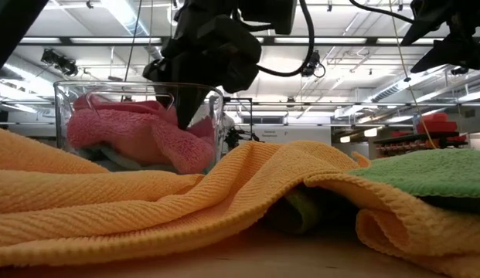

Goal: Fold microfiber towels
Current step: Put the top pink towel into the transparent bin

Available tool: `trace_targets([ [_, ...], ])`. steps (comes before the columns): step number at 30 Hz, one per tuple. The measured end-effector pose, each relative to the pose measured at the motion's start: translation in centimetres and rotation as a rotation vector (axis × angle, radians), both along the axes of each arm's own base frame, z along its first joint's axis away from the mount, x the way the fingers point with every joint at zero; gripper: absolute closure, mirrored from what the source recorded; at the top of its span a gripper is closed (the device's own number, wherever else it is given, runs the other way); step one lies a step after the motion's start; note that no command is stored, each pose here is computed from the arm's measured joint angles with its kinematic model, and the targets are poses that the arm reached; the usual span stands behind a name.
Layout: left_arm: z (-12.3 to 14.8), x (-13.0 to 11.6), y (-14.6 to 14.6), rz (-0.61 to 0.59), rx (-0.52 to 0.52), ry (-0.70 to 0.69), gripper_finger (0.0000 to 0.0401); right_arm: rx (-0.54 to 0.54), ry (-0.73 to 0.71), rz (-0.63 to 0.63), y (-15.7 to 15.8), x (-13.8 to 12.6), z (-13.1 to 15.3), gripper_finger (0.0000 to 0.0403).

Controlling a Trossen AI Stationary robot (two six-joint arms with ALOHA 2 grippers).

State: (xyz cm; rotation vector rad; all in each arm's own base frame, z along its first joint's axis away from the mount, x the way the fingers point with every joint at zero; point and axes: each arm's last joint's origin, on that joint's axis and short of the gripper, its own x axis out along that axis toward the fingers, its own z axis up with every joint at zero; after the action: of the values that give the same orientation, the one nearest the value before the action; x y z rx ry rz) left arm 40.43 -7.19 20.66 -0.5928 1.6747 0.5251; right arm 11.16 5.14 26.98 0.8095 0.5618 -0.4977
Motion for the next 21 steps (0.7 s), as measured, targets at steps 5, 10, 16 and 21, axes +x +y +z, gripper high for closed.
trace_targets([
  [5,0.0,0.1,0.2,-0.011,-0.006,-0.003,0.0329,-0.003,0.001,0.002,0.0,0.0,0.0,0.0141],
  [10,0.0,0.3,0.6,-0.001,-0.018,-0.019,0.039,-0.003,0.001,0.002,0.0,0.0,0.0,0.0141],
  [16,0.0,0.6,2.1,0.063,-0.068,-0.018,0.0394,-0.006,0.001,0.005,0.0,0.0,0.0,0.0141],
  [21,1.3,1.3,2.8,0.129,-0.086,-0.083,0.0395,-0.007,0.002,0.006,0.0,0.0,0.0,0.0141],
])
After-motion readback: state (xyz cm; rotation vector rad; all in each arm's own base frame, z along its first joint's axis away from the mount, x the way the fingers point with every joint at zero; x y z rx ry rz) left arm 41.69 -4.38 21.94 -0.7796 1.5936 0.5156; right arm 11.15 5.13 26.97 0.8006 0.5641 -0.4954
